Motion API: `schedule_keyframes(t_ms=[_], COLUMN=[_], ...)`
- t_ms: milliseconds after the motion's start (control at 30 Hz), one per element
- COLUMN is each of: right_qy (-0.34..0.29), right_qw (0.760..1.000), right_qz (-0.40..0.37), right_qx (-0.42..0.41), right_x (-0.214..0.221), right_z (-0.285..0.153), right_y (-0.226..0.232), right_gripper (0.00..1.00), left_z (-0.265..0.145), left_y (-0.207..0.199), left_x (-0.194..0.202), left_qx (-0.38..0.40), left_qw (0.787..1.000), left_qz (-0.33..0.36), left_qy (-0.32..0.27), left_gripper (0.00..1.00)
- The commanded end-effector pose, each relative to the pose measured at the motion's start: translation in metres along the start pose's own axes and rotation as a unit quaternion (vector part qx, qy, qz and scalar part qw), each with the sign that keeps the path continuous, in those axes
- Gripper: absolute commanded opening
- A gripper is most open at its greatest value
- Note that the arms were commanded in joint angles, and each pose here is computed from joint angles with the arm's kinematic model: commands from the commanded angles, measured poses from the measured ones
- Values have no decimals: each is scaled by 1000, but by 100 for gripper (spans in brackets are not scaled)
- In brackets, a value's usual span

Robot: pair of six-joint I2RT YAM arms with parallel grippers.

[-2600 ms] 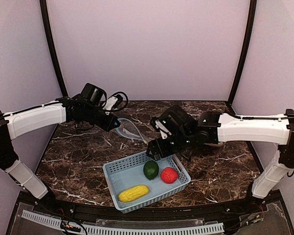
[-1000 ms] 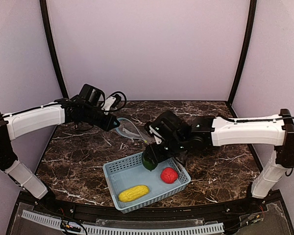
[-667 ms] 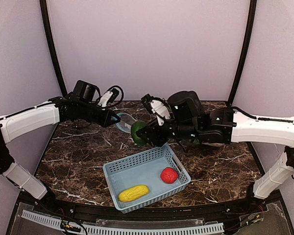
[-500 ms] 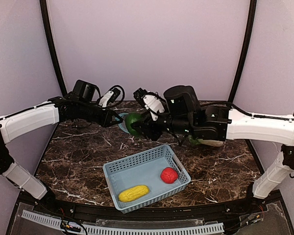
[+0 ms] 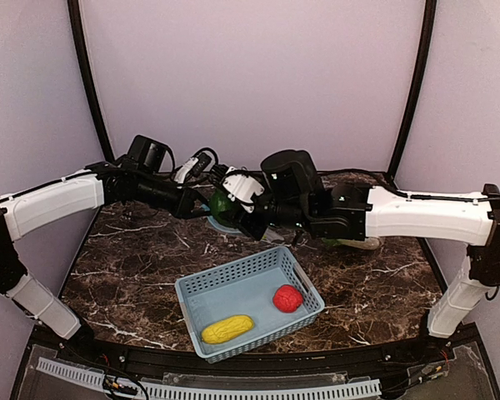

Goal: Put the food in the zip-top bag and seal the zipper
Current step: Place the fake fruit in the zipper food storage bag.

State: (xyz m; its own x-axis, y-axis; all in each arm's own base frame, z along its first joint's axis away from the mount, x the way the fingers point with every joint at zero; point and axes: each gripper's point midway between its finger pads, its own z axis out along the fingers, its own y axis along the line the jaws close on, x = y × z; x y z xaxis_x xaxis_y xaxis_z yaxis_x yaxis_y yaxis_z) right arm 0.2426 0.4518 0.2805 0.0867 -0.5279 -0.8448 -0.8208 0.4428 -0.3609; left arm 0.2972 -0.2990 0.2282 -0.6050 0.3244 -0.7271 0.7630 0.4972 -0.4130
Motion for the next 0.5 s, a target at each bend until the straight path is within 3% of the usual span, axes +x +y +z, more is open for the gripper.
schedule_keyframes(t_ms=[0, 467], right_qy=[15, 80], right_qw=[999, 990], right_qz=[-42, -109], right_qx=[26, 26], right_x=[4, 44], right_z=[7, 16], right_y=[-5, 1], right_gripper=[45, 43], left_z=[-6, -6], left_y=[-10, -16], left_x=[-3, 0], left_qx=[22, 39], left_qw=[1000, 999], left_qz=[8, 7], left_qy=[4, 21], left_gripper=[1, 1])
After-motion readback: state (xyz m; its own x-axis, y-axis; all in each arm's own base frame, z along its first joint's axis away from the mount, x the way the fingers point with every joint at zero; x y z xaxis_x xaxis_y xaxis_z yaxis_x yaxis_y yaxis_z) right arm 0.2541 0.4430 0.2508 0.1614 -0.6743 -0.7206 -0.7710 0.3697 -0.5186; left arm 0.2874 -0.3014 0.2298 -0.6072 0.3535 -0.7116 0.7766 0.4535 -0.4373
